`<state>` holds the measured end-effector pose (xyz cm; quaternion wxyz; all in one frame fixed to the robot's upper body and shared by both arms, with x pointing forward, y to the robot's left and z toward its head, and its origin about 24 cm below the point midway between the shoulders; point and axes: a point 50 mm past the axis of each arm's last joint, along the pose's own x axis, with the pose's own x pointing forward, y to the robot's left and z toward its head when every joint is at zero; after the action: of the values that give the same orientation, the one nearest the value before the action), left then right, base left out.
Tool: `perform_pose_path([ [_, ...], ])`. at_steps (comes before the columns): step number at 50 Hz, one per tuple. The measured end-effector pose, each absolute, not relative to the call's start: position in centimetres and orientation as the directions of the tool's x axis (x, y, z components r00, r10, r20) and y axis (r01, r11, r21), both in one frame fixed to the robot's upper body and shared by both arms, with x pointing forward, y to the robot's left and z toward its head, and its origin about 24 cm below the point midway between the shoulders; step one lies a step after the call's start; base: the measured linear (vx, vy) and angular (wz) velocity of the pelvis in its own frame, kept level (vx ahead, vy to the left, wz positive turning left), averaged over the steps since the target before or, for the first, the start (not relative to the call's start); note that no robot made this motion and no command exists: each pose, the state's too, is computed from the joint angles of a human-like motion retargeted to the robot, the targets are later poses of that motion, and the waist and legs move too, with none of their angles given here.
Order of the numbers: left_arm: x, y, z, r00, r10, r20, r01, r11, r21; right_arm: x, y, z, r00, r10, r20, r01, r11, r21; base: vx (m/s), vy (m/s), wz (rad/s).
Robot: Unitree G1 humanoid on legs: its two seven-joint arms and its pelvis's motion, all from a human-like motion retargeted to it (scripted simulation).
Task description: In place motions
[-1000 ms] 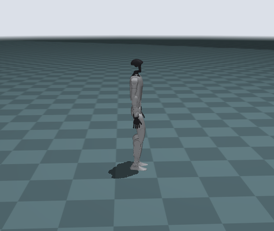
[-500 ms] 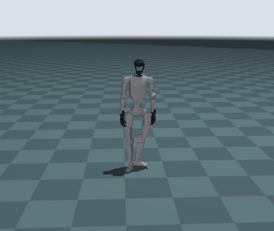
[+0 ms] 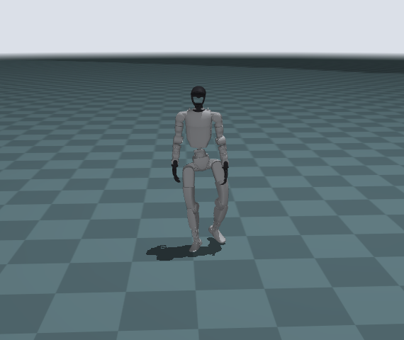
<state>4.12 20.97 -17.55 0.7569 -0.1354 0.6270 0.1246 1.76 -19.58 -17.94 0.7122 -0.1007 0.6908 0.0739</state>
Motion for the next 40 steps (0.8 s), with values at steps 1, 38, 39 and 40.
perform_pose_path([
  [1, 3.8, 20.7, -17.6, 0.174, 0.013, -0.985, -0.367, 0.929, -0.052, 2.4, -19.5, -17.9, 0.06, -0.029, -0.998, -0.259, 0.965, -0.044, 0.02, -0.07, -1.62],
  [38, 1.8, 18.3, -18.1, 0.126, -0.035, -0.991, -0.325, 0.943, -0.075, 7.5, -19.8, -17.2, 0.242, 0.009, -0.97, -0.375, 0.923, -0.085, 0.06, 0.03, 0.6],
  [39, 1.5, 18.4, -18.1, 0.117, -0.03, -0.993, -0.335, 0.94, -0.068, 7.3, -19.9, -17.3, 0.237, 0.003, -0.971, -0.374, 0.923, -0.088, 0.09, 0.13, 2.79],
  [40, 1.2, 18.6, -18.0, 0.107, -0.025, -0.994, -0.346, 0.936, -0.061, 7.2, -20.0, -17.3, 0.232, -0.003, -0.973, -0.373, 0.924, -0.091, 0.14, 0.16, 2.66],
])
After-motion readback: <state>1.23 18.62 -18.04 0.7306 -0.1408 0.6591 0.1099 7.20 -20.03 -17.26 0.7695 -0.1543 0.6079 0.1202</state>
